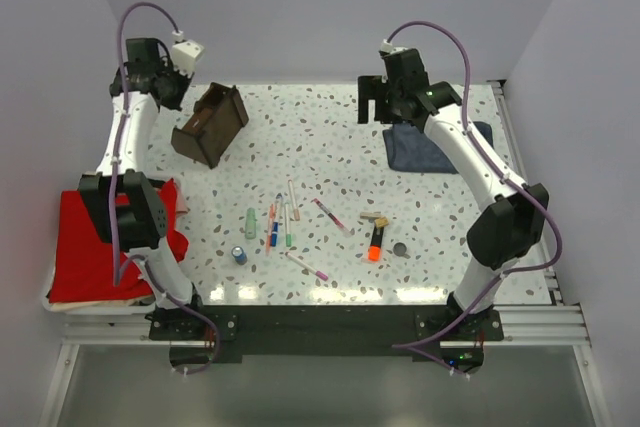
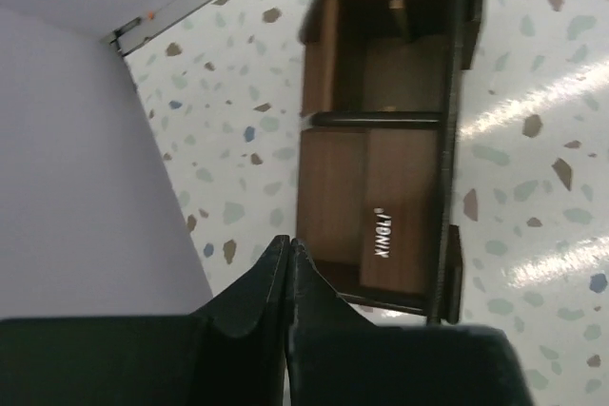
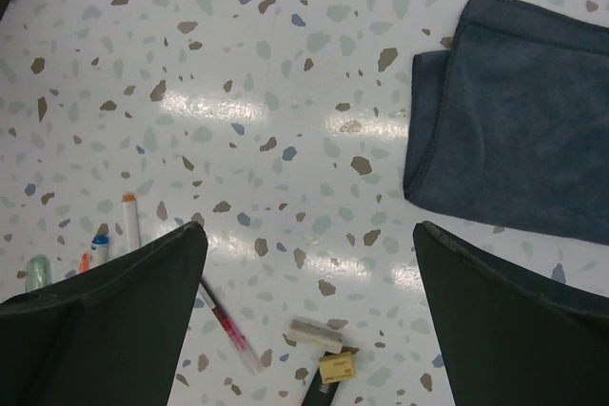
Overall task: Sort the stationery into containers
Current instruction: Move the storage box to the center of the board.
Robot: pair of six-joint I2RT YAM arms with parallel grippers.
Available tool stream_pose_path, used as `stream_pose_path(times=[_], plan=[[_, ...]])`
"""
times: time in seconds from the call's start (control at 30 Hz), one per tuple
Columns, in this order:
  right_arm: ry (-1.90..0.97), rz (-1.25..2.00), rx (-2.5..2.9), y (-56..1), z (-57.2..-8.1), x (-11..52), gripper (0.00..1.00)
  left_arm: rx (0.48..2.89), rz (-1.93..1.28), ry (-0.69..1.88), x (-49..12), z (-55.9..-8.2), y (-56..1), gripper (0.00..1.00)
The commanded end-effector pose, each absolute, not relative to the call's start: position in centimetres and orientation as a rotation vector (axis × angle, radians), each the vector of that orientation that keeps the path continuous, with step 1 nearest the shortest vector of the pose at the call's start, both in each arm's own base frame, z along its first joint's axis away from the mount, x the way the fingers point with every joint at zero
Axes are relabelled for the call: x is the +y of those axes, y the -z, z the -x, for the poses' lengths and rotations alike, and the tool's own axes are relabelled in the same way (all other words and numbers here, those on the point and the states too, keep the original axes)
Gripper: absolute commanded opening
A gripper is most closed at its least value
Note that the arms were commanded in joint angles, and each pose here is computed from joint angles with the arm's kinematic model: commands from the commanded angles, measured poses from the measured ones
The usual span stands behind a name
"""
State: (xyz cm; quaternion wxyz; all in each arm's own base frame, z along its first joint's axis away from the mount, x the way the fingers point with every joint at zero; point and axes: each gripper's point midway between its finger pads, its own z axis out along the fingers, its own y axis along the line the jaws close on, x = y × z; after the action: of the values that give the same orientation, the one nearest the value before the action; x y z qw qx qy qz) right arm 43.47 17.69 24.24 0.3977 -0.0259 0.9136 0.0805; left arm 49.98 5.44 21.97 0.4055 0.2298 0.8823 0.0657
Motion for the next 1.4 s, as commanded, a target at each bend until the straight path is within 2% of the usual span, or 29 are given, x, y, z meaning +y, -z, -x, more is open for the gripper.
stream_pose_path(times=[0.0,0.3,0.57,0.93,1.37], plan=[[-0.296,0.041,2.34,-23.9,-43.7,19.2,0.93,2.224,-0.519,-0.237,9.5,-50.6,-23.6,0.0],[-0.35,0.065,2.348,-23.4,-43.9,20.2,0.91,2.351,-0.535,-0.243,11.4,-49.6,-18.2,0.0],[-0.35,0.079,2.354,-23.0,-43.8,20.2,0.91,2.394,-0.561,-0.132,10.1,-50.4,-14.9,0.0],[-0.465,0.132,2.395,-22.0,-43.7,23.3,0.91,2.407,-0.841,0.115,2.5,-48.8,-12.0,0.0],[-0.633,0.267,2.343,-21.6,-46.1,33.0,0.9,2.292,-0.91,0.432,-7.4,-48.3,-13.8,0.0]])
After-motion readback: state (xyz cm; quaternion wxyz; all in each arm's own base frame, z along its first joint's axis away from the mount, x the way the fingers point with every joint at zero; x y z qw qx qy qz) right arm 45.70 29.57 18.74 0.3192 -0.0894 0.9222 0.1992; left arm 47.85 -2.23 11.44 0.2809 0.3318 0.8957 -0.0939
